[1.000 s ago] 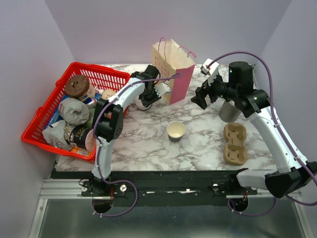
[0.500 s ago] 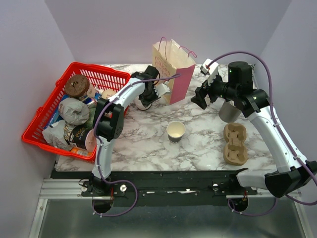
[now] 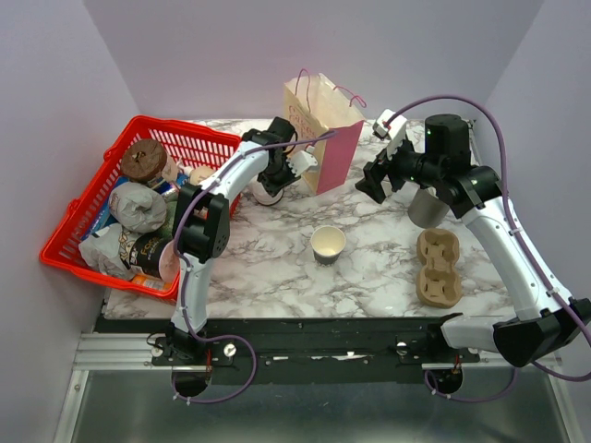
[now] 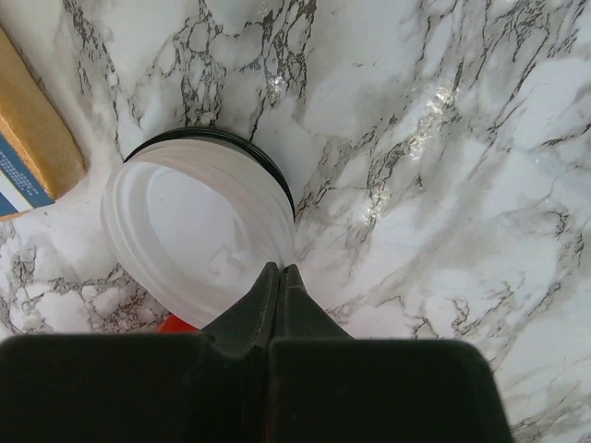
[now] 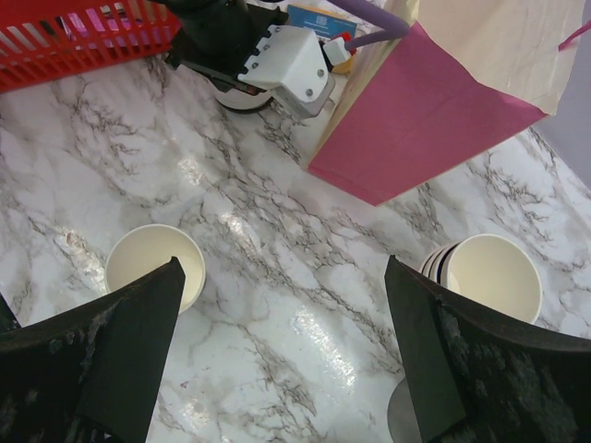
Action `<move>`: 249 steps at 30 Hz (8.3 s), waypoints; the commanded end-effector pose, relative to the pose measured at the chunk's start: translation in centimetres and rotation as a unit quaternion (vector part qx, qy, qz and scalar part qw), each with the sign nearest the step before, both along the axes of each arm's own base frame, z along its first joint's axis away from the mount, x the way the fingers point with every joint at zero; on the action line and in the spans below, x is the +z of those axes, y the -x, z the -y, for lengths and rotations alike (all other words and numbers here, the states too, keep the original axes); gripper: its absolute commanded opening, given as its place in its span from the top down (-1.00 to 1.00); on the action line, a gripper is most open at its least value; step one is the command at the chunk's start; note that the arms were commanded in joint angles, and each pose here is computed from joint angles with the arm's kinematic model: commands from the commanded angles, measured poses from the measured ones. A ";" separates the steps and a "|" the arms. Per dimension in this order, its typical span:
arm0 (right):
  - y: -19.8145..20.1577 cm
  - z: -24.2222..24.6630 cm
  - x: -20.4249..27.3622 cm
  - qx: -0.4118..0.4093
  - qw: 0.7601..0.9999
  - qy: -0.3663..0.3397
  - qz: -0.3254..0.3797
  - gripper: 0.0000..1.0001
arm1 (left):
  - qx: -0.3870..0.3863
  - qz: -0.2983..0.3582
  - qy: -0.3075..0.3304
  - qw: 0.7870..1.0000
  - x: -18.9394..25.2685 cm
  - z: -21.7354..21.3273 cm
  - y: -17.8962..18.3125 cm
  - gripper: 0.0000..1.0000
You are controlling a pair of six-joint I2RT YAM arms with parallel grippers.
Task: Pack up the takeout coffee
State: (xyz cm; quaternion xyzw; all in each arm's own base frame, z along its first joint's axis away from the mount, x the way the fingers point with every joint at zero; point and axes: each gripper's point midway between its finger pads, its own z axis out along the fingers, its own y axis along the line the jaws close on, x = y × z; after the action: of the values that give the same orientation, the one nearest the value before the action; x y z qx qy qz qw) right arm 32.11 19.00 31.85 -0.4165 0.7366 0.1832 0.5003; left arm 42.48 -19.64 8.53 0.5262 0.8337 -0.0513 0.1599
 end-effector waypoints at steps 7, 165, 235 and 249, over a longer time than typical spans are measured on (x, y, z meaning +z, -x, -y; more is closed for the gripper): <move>0.0 -0.2 -0.7 0.006 1.000 -0.002 -0.011 -0.96 | 0.036 -0.020 0.049 0.998 2.4 -0.1 0.3 1.00; 0.4 -0.4 -2.3 0.012 0.999 -0.003 -0.030 -0.97 | 0.082 -0.027 0.160 0.983 4.0 2.2 -0.2 1.00; 9.8 -1.2 -5.2 0.107 0.967 -0.171 -0.153 -0.92 | -0.015 -0.243 0.568 0.786 18.7 16.2 18.7 1.00; 8.1 -1.4 -9.4 0.123 0.963 -0.150 -0.189 -0.90 | 0.055 -0.254 0.583 0.770 15.1 14.5 17.8 1.00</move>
State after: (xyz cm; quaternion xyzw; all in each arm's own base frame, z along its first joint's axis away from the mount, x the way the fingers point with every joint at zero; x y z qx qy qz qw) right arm 23.76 20.11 22.74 -0.3635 0.7409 0.4185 0.3792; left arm 24.44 -34.16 22.32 0.2594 0.6984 -0.6393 0.1905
